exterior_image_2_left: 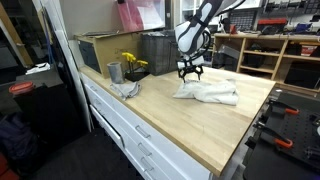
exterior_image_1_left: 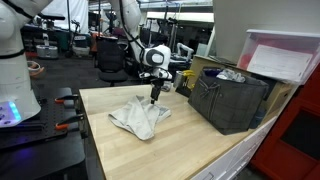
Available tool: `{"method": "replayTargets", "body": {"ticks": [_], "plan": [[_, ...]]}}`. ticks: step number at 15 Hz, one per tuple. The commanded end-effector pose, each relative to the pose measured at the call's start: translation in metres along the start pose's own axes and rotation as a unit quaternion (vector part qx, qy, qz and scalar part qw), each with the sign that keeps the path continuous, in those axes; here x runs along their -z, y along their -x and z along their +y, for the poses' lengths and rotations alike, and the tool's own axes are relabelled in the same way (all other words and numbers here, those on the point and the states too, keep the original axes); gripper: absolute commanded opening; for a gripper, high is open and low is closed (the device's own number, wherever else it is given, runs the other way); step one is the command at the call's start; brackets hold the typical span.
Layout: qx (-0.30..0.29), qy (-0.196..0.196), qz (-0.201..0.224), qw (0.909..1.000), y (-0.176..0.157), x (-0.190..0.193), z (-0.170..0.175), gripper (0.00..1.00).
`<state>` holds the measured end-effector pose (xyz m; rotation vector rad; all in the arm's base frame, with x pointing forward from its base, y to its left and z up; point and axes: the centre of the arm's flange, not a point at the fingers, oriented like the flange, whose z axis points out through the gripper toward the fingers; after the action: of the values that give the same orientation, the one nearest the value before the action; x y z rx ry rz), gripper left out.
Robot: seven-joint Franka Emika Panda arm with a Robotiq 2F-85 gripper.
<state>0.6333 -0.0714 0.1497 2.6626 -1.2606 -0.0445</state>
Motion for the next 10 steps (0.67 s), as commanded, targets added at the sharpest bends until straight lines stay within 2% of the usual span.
{"method": "replayTargets", "body": {"ticks": [1,3,5,6,7,10], "plan": [[-0.045,-0.001,-0.006,0.9990,-0.021,-0.009,-0.011,1.00],[-0.063,0.006,-0.008,0.9980,-0.026,-0.016,-0.012,1.00],[-0.092,0.030,-0.008,0.9953,-0.029,-0.021,-0.011,1.00],[-0.110,0.051,-0.008,0.9925,-0.030,-0.023,-0.010,0.75],[-0.127,0.078,-0.012,0.9888,-0.029,-0.027,-0.008,0.74],[-0.166,0.131,-0.033,0.9769,-0.025,-0.030,-0.001,0.51]]}}
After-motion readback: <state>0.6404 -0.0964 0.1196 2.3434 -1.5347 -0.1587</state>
